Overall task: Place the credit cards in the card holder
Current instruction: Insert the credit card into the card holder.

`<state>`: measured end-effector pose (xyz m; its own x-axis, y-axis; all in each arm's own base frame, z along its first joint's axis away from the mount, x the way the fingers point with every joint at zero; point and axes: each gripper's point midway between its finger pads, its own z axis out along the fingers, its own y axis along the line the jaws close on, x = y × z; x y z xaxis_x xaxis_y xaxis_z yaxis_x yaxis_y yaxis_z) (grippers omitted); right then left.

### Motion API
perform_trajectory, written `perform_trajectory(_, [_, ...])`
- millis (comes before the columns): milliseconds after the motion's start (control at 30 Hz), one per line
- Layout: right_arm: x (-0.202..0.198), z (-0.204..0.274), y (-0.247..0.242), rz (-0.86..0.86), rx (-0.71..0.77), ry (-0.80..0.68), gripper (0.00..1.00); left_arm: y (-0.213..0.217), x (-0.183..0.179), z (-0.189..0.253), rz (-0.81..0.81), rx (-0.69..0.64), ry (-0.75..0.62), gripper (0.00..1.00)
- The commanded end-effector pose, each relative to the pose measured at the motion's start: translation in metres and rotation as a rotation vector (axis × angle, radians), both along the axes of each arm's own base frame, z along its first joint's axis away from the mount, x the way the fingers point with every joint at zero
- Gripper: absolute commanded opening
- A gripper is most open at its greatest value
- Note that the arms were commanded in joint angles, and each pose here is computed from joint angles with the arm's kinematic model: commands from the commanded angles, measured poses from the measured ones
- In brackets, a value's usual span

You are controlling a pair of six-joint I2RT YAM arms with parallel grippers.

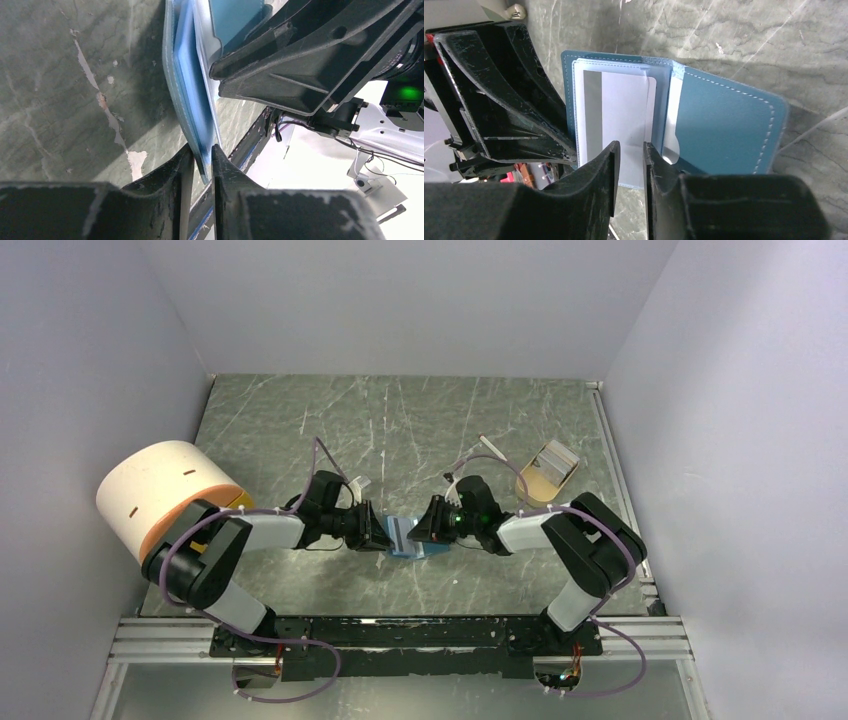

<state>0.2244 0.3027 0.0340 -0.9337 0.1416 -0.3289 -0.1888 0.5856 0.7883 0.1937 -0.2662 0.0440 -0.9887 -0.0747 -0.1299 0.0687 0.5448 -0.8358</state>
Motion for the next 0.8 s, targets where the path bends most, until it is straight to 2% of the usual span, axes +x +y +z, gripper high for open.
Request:
perform_trajectory(0, [-0.003, 0.000, -0.002, 0.009, -0.015, -0.024, 0.26, -0.004, 0.003, 0.011, -0.025, -0.016, -0.057, 0.26])
perform_trajectory(400, [-0.008, -0.003, 0.001, 0.026, 0.014, -0.007, 0.28, -0.011, 0.015, 0.014, -0.021, -0.034, -0.074, 0.27])
perform_trajectory(433, [-0.008, -0.002, 0.000, 0.026, 0.013, -0.010, 0.29, -0.012, 0.018, 0.017, -0.021, -0.032, -0.084, 0.26])
perform_trajectory(500, [-0.007, 0.000, -0.001, 0.027, 0.000, -0.020, 0.30, -0.012, 0.020, 0.022, -0.022, -0.022, -0.100, 0.16])
perform_trajectory(533, [-0.007, -0.001, -0.003, 0.026, -0.019, -0.024, 0.30, -0.010, 0.020, 0.022, -0.020, -0.004, -0.097, 0.11])
perform_trajectory(567, [-0.006, -0.002, -0.008, 0.022, -0.054, -0.028, 0.30, -0.007, 0.020, 0.021, -0.016, 0.022, -0.097, 0.09])
perform_trajectory(767, [0.002, -0.008, -0.033, -0.020, -0.214, -0.092, 0.26, 0.018, 0.018, 0.012, -0.017, 0.228, -0.075, 0.09])
